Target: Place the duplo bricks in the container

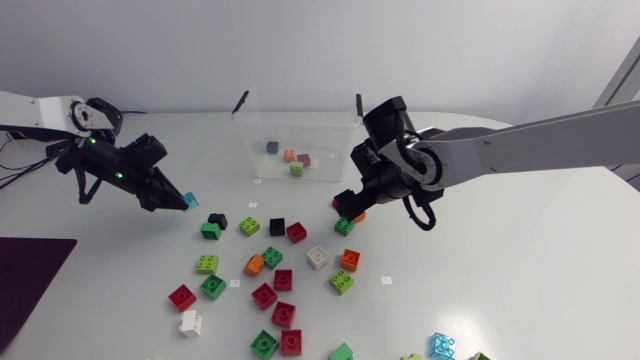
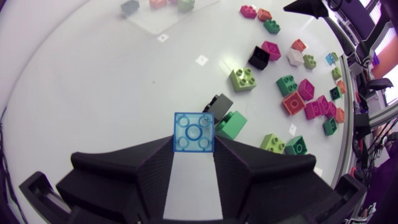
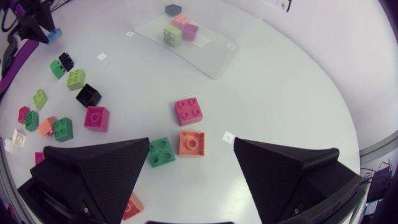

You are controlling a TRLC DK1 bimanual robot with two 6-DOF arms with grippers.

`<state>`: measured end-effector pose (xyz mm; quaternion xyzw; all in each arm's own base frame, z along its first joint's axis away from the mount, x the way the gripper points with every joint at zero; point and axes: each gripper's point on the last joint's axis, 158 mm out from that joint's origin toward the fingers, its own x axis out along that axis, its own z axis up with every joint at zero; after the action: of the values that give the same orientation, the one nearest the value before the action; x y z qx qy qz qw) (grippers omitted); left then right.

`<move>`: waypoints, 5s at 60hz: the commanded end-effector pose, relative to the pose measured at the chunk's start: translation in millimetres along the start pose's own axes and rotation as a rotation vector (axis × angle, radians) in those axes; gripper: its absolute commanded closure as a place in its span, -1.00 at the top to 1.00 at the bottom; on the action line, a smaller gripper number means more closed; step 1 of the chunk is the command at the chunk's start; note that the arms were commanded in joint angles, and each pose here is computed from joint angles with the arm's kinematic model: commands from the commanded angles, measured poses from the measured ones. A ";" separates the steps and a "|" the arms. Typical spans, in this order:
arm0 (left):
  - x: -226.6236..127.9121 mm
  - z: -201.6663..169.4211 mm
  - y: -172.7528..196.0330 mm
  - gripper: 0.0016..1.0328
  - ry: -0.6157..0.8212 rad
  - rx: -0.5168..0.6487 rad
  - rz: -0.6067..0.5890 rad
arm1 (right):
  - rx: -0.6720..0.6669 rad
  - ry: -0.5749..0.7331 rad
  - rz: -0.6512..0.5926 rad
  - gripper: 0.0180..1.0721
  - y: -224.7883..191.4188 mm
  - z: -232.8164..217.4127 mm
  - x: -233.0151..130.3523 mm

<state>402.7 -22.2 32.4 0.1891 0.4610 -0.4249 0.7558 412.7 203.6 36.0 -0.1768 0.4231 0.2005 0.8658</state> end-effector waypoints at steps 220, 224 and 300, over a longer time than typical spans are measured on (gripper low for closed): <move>-12.6 5.5 -41.3 0.92 0.104 -0.374 0.333 | 0.117 -0.371 -0.038 -0.15 -24.7 240.8 1.3; -9.0 4.2 -45.5 0.92 0.119 -0.365 0.332 | 0.118 -0.368 -0.046 0.34 -26.2 241.6 1.6; 76.5 -10.1 -40.9 0.08 0.273 -0.689 0.423 | 0.165 -0.195 -0.054 0.85 -5.1 67.2 -100.6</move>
<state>378.0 -72.6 -27.4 0.0782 0.6167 -0.0639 0.7807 409.7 215.2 161.7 -0.1029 0.3455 0.1653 0.9180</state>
